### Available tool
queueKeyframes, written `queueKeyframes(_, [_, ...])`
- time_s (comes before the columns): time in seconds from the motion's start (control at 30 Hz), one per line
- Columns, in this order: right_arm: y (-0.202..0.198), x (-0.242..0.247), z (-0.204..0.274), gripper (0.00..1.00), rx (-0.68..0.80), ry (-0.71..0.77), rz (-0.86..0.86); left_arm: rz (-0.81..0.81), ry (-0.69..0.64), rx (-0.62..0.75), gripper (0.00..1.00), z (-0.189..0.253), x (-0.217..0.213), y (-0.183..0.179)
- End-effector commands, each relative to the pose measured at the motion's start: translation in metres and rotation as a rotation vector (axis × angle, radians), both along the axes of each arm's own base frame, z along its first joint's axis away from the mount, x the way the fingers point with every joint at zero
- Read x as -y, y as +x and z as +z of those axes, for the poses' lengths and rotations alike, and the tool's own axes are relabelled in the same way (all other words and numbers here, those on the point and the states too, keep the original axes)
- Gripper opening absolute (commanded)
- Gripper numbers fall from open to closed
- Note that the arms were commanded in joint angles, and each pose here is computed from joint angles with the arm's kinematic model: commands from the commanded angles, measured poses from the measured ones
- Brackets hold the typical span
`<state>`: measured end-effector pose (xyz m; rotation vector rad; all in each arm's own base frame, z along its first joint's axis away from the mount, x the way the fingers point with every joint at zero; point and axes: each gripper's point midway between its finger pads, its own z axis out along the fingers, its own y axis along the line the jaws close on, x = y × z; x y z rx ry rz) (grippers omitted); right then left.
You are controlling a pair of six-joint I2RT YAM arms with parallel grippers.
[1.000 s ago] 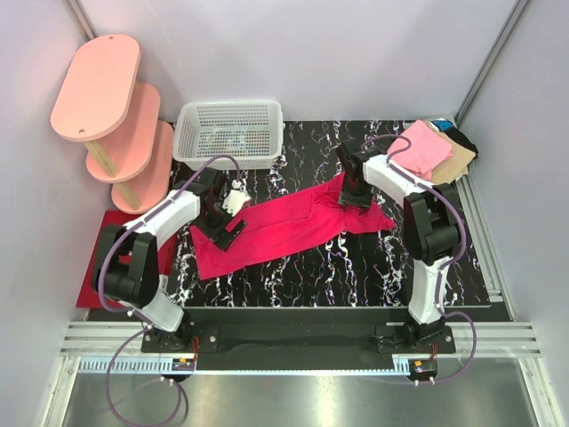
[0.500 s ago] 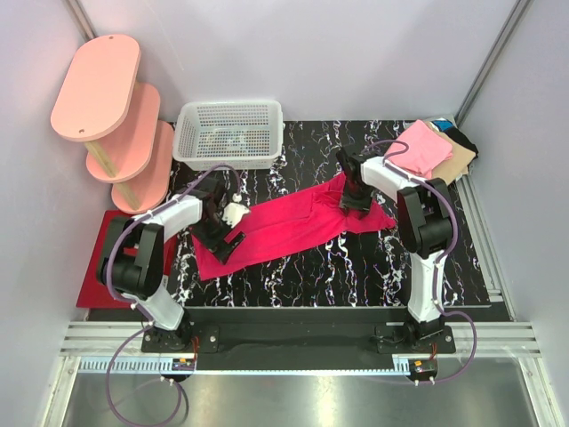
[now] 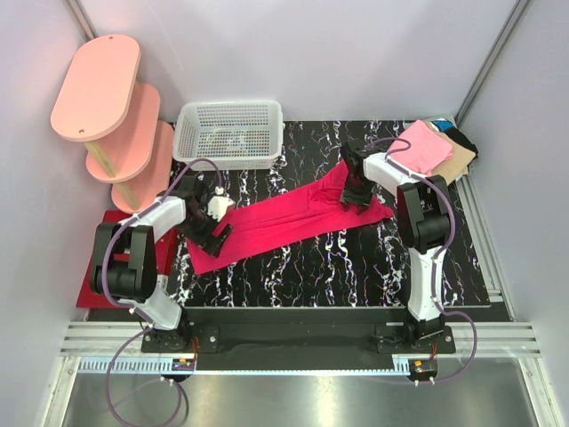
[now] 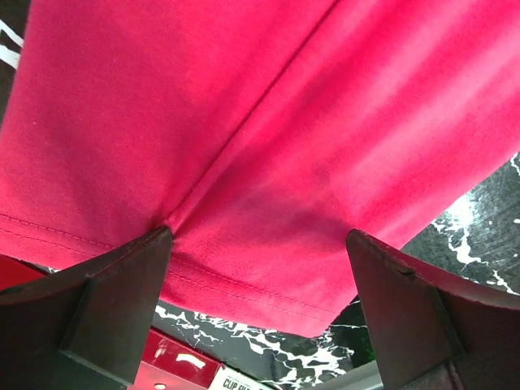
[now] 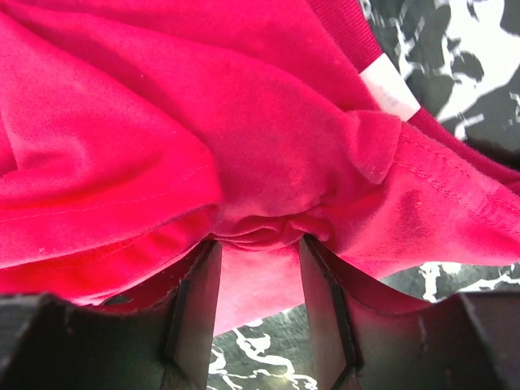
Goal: Fold and stack the t-shirts
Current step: Rotate the tshirt 45 degrees
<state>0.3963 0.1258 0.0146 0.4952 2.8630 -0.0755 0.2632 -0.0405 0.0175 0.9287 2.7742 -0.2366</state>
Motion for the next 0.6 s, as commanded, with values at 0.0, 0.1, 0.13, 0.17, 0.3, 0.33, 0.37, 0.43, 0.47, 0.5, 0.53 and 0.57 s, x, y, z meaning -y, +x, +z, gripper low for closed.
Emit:
queueKeyframes(0.0, [0.016,0.018,-0.02,0.49,0.007,-0.055,-0.035,0.011,-0.003,-0.085,0.99,-0.008,-0.007,-0.033])
queueKeyframes(0.1, [0.014,0.023,-0.023,0.49,-0.001,-0.078,-0.036,0.011,-0.037,-0.089,0.99,0.001,0.0,-0.04])
queueKeyframes(0.13, [0.015,0.026,-0.018,0.49,0.012,-0.09,-0.041,0.009,-0.061,-0.103,0.99,0.004,0.004,-0.045])
queueKeyframes(0.17, [0.016,0.027,-0.012,0.49,0.025,-0.096,-0.045,0.007,-0.074,-0.101,0.99,0.007,0.007,-0.046])
queueKeyframes(0.3, [0.029,0.027,0.031,0.5,0.13,-0.082,-0.06,-0.011,-0.112,-0.085,0.99,0.022,0.018,-0.05])
queueKeyframes(0.33, [0.036,0.016,0.049,0.51,0.166,-0.022,-0.048,-0.014,-0.119,-0.09,0.99,0.024,0.019,-0.051])
queueKeyframes(0.37, [0.038,0.009,0.058,0.51,0.176,0.017,-0.039,-0.017,-0.119,-0.09,0.99,0.026,0.019,-0.051])
queueKeyframes(0.43, [0.044,-0.014,0.079,0.53,0.197,0.136,-0.007,-0.016,-0.114,-0.07,0.99,0.031,0.019,-0.045])
queueKeyframes(0.47, [0.044,-0.022,0.085,0.53,0.198,0.171,0.002,-0.012,-0.11,-0.063,0.99,0.032,0.018,-0.042])
queueKeyframes(0.5, [0.044,-0.032,0.09,0.55,0.197,0.214,0.019,-0.013,-0.101,-0.052,0.99,0.035,0.017,-0.038])
queueKeyframes(0.53, [0.045,-0.045,0.095,0.55,0.193,0.271,0.03,-0.011,-0.089,-0.047,0.99,0.036,0.015,-0.036])
queueKeyframes(0.57, [0.047,-0.052,0.099,0.54,0.194,0.308,0.038,-0.011,-0.08,-0.041,0.99,0.037,0.013,-0.035])
